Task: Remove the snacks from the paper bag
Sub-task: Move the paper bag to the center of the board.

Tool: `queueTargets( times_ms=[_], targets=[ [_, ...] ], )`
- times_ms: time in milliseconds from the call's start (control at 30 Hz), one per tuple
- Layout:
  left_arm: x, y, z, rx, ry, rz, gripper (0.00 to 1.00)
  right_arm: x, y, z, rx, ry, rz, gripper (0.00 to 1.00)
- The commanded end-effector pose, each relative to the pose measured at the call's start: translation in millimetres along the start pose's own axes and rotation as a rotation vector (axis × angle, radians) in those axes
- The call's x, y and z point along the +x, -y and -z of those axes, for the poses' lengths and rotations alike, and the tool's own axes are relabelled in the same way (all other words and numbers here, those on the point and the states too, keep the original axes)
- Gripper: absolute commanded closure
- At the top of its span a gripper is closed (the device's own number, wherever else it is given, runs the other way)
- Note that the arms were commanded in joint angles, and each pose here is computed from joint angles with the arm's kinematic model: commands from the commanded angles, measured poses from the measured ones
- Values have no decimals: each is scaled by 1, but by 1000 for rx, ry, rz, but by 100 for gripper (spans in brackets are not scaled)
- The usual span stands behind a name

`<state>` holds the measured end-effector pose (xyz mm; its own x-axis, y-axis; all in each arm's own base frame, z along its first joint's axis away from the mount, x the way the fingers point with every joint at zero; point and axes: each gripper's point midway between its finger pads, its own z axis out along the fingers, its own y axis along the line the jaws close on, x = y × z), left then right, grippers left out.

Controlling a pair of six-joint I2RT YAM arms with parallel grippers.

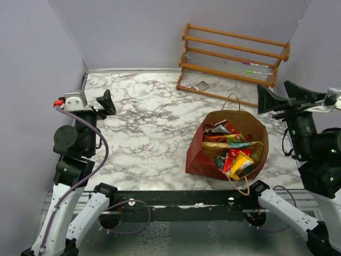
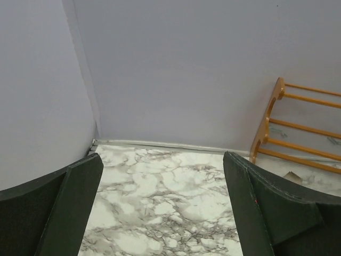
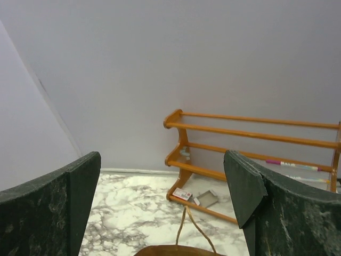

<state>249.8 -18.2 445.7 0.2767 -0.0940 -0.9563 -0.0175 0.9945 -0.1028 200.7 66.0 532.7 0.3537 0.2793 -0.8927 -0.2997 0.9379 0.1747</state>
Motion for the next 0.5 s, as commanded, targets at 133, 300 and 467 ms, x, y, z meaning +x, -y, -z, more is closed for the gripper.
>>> queueTargets(
  times_ms=[133,300,467],
  targets=[
    [53,7,-14,-5,-50,110,1,76,23,-19,160,-209,37,1],
    [79,14,-20,15,-86,153,1,116,20,-24,130,-303,79,1],
    [96,22,-24,40,-107,196,1,150,12,-21,59,-389,110,1]
  ],
)
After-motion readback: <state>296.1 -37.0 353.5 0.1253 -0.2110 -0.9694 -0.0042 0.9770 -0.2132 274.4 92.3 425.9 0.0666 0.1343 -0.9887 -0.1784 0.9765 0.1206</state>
